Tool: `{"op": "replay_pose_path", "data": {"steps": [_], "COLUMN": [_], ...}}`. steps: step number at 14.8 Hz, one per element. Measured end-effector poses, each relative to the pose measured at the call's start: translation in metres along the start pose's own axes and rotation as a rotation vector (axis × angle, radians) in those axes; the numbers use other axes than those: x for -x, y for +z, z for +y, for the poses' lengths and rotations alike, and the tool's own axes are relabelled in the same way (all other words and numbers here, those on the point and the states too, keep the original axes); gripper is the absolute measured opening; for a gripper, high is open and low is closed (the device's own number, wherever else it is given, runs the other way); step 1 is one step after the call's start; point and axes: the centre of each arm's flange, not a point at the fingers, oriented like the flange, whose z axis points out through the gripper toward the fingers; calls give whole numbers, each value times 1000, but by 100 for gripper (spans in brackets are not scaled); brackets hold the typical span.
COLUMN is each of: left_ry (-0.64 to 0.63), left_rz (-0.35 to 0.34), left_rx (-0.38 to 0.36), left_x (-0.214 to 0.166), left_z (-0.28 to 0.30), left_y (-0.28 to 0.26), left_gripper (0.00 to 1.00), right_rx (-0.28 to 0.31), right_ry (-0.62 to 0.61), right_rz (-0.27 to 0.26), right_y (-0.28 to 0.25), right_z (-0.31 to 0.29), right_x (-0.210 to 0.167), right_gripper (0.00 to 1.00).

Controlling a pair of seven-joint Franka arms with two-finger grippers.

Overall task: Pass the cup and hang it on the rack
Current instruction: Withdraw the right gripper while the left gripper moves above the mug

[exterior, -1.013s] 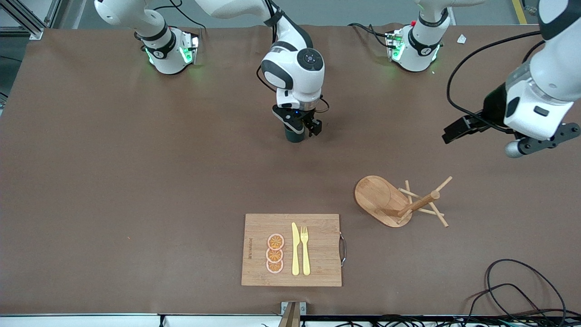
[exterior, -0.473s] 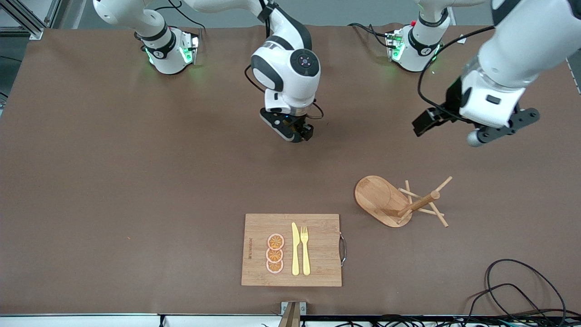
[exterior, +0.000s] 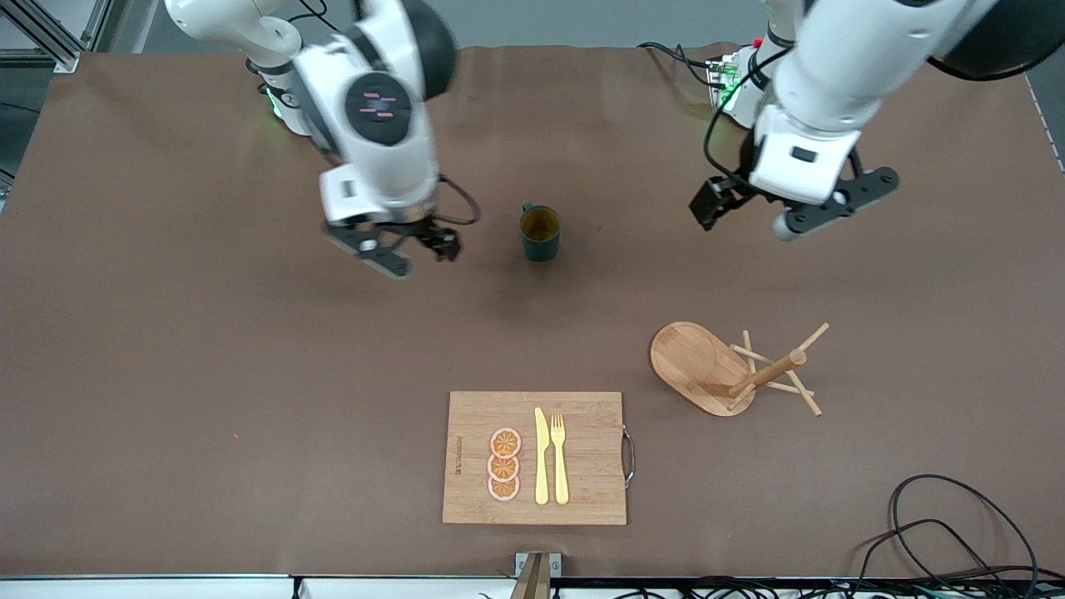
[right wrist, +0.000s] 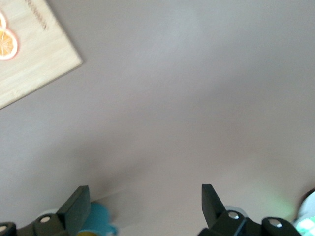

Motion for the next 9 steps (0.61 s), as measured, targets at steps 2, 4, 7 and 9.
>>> {"op": "replay_pose_path", "data": {"steps": [2, 4, 7, 9], "left_ry": [3, -1, -2, -21], "left_rz": [44, 87, 173, 229], "left_rx": [-31, -63, -121, -137], "left_x": [36, 73, 125, 165], "left_z": [28, 53, 85, 105], "left_y": [11, 26, 58, 85], "left_gripper": [100, 100, 100, 100], "right_rx": [-3, -7, -30, -42], "right_ry": [-83, -173, -294, -349], "right_rz": [3, 13, 38, 62], "right_y": [-9, -16, -34, -46], "right_z": [45, 85, 150, 184], "right_x": [-32, -59, -101, -117], "right_gripper": [100, 100, 100, 100]}}
